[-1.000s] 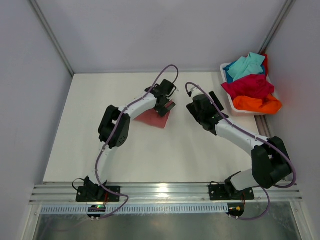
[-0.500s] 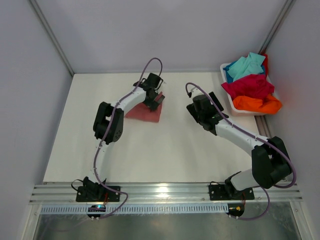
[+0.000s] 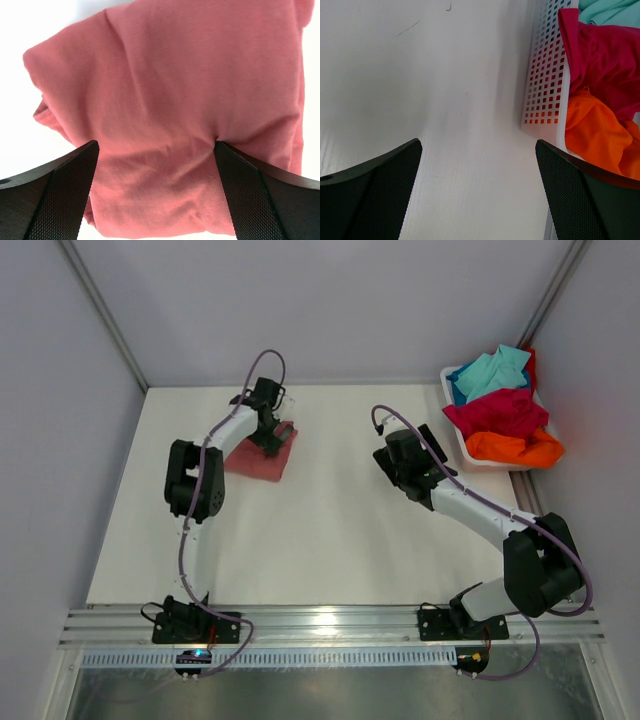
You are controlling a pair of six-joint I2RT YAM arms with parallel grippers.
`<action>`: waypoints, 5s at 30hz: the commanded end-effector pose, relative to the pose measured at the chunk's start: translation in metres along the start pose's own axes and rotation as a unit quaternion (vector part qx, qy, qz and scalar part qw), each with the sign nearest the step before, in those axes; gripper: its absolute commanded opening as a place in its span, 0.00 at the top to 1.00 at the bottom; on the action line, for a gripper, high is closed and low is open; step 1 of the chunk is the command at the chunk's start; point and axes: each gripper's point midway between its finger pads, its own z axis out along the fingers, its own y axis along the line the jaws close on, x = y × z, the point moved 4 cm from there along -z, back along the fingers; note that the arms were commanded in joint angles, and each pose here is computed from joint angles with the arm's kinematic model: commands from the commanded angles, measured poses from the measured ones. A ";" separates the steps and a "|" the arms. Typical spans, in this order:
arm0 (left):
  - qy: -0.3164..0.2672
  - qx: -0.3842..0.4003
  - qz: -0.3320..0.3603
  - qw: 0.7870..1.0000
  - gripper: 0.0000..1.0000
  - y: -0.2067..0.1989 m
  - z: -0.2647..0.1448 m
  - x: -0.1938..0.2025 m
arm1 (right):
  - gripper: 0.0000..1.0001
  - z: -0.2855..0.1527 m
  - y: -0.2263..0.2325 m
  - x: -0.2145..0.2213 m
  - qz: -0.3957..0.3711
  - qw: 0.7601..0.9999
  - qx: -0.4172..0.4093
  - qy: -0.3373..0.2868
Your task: Fold and stack the t-shirts
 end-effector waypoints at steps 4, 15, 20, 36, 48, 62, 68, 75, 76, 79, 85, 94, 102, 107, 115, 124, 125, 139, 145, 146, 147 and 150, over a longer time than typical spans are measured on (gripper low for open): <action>0.031 -0.030 -0.037 0.998 0.01 0.067 -0.001 0.023 | 0.01 -0.006 -0.010 -0.020 0.029 0.999 0.010 -0.029; 0.045 -0.088 -0.056 0.993 0.01 0.138 0.009 0.046 | 0.01 -0.007 -0.010 -0.020 0.030 0.999 0.009 -0.031; 0.059 -0.103 -0.070 0.991 0.01 0.159 0.021 0.063 | 0.01 -0.006 -0.009 -0.020 0.029 0.999 0.009 -0.029; 0.086 -0.135 -0.125 0.979 0.01 0.208 0.052 0.096 | 0.01 -0.003 -0.007 -0.017 0.024 0.999 0.009 -0.020; 0.101 -0.169 -0.165 0.966 0.01 0.230 0.067 0.113 | 0.01 -0.003 -0.006 -0.016 0.022 1.000 0.006 -0.018; 0.131 -0.212 -0.234 0.940 0.01 0.260 0.065 0.155 | 0.01 -0.004 -0.004 -0.016 0.024 1.000 -0.004 -0.018; 0.139 -0.230 -0.254 0.929 0.01 0.273 0.061 0.169 | 0.01 -0.006 -0.004 -0.018 0.029 0.999 -0.006 -0.022; 0.127 -0.202 -0.251 0.938 0.01 0.264 0.059 0.169 | 0.01 -0.006 -0.003 -0.018 0.029 0.999 -0.011 -0.024; 0.115 -0.190 -0.256 0.941 0.01 0.261 0.058 0.165 | 0.01 -0.006 -0.003 -0.018 0.028 0.999 -0.013 -0.023; 0.111 -0.177 -0.254 0.944 0.01 0.255 0.051 0.162 | 0.01 -0.006 -0.003 -0.017 0.027 0.999 -0.013 -0.022; 0.117 -0.163 -0.228 0.953 0.01 0.232 0.048 0.147 | 0.01 -0.005 -0.001 -0.016 0.025 0.999 -0.013 -0.018; -0.074 -0.048 -0.252 0.964 0.01 0.203 -0.080 0.038 | 0.01 0.000 0.005 -0.013 0.019 0.999 -0.024 -0.013; -0.166 0.014 -0.233 0.958 0.01 0.173 -0.164 -0.002 | 0.01 0.000 0.009 -0.013 0.020 0.999 -0.036 -0.009; -0.141 0.095 -0.211 0.963 0.01 0.140 -0.132 0.011 | 0.01 -0.001 0.008 -0.013 0.020 0.999 -0.037 -0.009; -0.141 0.236 -0.176 0.945 0.01 0.096 -0.097 0.014 | 0.01 -0.004 0.006 -0.015 0.021 0.999 -0.036 -0.016; -0.121 0.252 -0.174 0.944 0.01 0.092 -0.072 0.017 | 0.00 -0.003 0.007 -0.014 0.020 0.999 -0.040 -0.015; -0.118 0.254 -0.173 0.944 0.01 0.091 -0.069 0.018 | 0.01 -0.003 0.007 -0.014 0.018 0.999 -0.039 -0.015; -0.099 0.253 -0.176 0.946 0.01 0.087 -0.026 0.024 | 0.01 -0.001 0.008 -0.012 0.015 0.999 -0.038 -0.013; -0.089 0.237 -0.174 0.952 0.01 0.088 -0.004 0.029 | 0.00 0.004 0.013 -0.009 0.008 0.999 -0.043 -0.005; -0.090 0.231 -0.173 0.953 0.01 0.089 -0.002 0.029 | 0.01 0.004 0.013 -0.009 0.008 0.999 -0.043 -0.005; -0.080 0.219 -0.172 0.957 0.01 0.089 0.004 0.034 | 0.01 0.004 0.013 -0.008 0.007 0.999 -0.043 -0.004; -0.090 0.200 -0.167 0.961 0.01 0.090 0.012 0.034 | 0.00 0.003 0.013 -0.010 0.006 0.999 -0.043 -0.008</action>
